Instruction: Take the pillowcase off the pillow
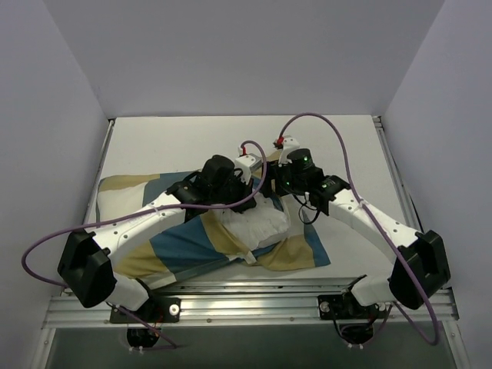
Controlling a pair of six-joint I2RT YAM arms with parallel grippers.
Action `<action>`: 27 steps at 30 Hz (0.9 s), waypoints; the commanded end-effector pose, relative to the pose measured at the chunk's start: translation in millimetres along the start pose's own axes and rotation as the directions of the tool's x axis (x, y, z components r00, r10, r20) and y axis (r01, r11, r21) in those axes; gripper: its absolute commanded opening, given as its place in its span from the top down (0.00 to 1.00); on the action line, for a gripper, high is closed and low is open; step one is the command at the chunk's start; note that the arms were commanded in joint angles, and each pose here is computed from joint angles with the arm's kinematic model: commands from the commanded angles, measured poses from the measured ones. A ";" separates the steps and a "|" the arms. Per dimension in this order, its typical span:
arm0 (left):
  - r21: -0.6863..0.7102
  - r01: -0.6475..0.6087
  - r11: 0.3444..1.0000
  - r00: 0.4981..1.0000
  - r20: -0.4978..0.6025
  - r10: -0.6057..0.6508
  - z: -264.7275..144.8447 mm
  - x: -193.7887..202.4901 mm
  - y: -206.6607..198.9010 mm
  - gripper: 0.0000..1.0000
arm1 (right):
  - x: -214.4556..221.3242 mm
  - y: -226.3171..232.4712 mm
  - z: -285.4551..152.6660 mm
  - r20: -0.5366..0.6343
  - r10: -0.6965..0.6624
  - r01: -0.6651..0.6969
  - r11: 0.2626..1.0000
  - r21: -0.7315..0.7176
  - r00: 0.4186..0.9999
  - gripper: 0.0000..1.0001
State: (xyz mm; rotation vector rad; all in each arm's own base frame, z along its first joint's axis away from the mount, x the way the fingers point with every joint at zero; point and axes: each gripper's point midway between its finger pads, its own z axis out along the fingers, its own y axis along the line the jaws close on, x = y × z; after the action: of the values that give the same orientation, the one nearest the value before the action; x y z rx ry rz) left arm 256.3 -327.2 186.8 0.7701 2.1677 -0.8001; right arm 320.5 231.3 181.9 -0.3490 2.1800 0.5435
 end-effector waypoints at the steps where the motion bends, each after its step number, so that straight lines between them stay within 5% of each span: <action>1: -0.013 -0.020 1.000 1.000 -0.017 0.019 -7.8 8.0 -1.1 0.98 | -5.8 -17.7 22.6 0.031 -0.031 0.028 0.996 0.087 0.999 0.35; 2: -0.014 -0.020 1.000 1.000 -0.017 0.020 -9.0 9.1 -1.9 0.98 | -4.8 -21.3 26.3 0.029 -0.031 0.027 0.994 0.105 0.999 0.37; 5: -0.012 -0.017 1.000 1.000 -0.021 0.016 -13.0 13.4 -3.3 0.98 | -0.2 -44.2 37.1 0.032 -0.021 0.013 0.976 0.216 0.999 0.63; 6: -0.013 -0.012 1.000 1.000 -0.023 0.012 -14.6 15.5 -3.7 0.98 | -2.6 -58.3 37.7 0.047 -0.005 -0.008 0.959 0.282 0.999 0.81; 9: -0.018 -0.003 1.000 0.999 -0.038 0.002 -22.6 25.8 -4.4 0.98 | -5.8 -83.1 41.1 0.062 0.048 -0.068 0.932 0.355 0.997 1.00; 13: -0.027 0.017 0.999 0.997 -0.069 -0.019 -34.8 45.6 -3.2 0.98 | -20.0 -139.5 34.4 0.161 0.216 -0.266 0.865 0.425 0.963 1.00; 19: 0.024 0.033 0.999 0.996 -0.082 -0.031 -56.4 68.3 -15.0 0.98 | -37.2 -184.8 26.0 0.232 0.284 -0.364 0.788 0.497 0.930 1.00; 27: 0.133 -0.036 0.991 0.998 0.059 0.028 -97.1 59.2 -41.0 0.98 | -19.4 -230.5 31.0 0.253 0.367 -0.444 0.688 0.575 0.895 1.00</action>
State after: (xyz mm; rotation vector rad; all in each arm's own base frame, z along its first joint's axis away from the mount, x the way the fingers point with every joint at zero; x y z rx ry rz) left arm 209.8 -286.6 213.3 0.7325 1.9849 -0.8358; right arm 391.2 176.5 121.8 0.1989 2.3813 0.5341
